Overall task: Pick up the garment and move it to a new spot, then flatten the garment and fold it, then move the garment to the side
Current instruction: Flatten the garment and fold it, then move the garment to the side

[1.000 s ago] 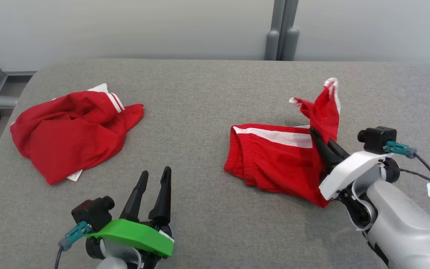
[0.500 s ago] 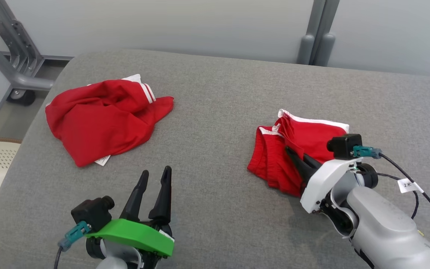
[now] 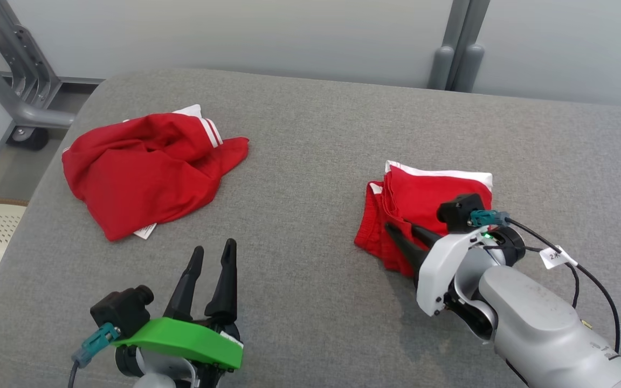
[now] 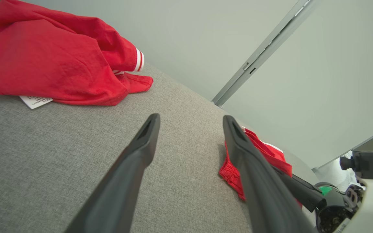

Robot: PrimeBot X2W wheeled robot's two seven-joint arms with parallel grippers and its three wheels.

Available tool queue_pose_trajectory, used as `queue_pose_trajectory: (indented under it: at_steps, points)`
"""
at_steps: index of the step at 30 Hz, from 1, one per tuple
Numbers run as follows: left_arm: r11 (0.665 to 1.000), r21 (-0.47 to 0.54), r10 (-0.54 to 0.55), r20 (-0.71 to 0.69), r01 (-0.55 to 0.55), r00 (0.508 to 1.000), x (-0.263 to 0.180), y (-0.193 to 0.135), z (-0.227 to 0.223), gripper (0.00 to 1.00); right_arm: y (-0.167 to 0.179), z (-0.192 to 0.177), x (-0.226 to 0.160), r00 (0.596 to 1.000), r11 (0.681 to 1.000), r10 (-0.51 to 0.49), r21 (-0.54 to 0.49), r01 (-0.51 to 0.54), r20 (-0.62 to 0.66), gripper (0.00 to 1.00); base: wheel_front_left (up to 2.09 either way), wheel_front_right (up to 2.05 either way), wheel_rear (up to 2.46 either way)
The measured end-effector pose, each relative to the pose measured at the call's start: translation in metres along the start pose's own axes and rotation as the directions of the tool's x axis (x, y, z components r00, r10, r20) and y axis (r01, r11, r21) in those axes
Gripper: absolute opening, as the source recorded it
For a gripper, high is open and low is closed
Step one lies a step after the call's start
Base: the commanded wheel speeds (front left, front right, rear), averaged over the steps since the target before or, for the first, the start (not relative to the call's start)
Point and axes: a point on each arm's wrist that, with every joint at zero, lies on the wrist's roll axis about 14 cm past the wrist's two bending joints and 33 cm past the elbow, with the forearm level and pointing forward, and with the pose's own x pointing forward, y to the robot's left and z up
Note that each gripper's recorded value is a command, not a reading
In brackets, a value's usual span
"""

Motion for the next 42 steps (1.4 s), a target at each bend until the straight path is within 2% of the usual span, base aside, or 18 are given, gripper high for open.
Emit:
queue_pose_trajectory:
  at_steps: [1,8,14,16,20,24,30,33,42]
  points:
    - [1.000,-0.001,-0.004,-0.002,0.004,1.000,0.001,-0.001,-0.001,1.00,-0.001,0.001,0.000,1.000,1.000,0.001,-0.017,-0.001,0.001,1.00,0.00,0.00,0.00]
    - [1.000,-0.003,-0.027,-0.020,0.026,0.999,0.005,-0.008,-0.006,1.00,0.009,0.004,-0.004,0.999,0.994,0.036,-0.105,-0.035,0.014,1.00,0.00,0.00,0.00]
    - [0.999,-0.006,-0.048,-0.030,0.047,0.998,0.008,-0.015,-0.009,1.00,0.024,0.028,-0.004,0.991,0.997,0.062,-0.062,-0.055,0.122,1.00,0.00,0.00,0.00]
    - [0.998,-0.007,-0.056,-0.035,0.056,0.998,0.009,-0.018,-0.011,1.00,0.009,0.035,-0.009,0.988,0.999,0.020,-0.048,-0.013,0.154,1.00,0.00,0.00,0.00]
    - [0.998,-0.009,-0.068,-0.039,0.068,0.997,0.010,-0.022,-0.012,1.00,-0.045,0.042,-0.027,0.975,0.992,-0.124,-0.008,0.127,0.183,1.00,0.00,0.00,0.00]
    - [0.997,-0.012,-0.072,-0.034,0.072,0.997,0.011,-0.023,-0.011,1.00,-0.092,0.039,-0.042,0.945,0.961,-0.273,0.107,0.257,0.179,1.00,0.00,0.00,0.00]
    - [0.999,-0.005,-0.053,-0.044,0.052,0.998,0.012,-0.017,-0.013,1.00,-0.125,0.002,-0.056,0.916,0.899,-0.391,0.248,0.360,0.086,1.00,0.00,0.00,0.00]
    - [0.999,-0.003,-0.036,-0.050,0.036,0.998,0.012,-0.012,-0.014,1.00,-0.126,-0.020,-0.055,0.916,0.873,-0.401,0.313,0.374,0.023,1.00,0.00,0.00,0.00]
    - [1.000,0.010,0.016,-0.040,-0.016,0.999,0.010,0.004,-0.011,1.00,-0.111,-0.057,-0.039,0.930,0.835,-0.354,0.414,0.363,-0.101,1.00,0.00,0.00,0.00]
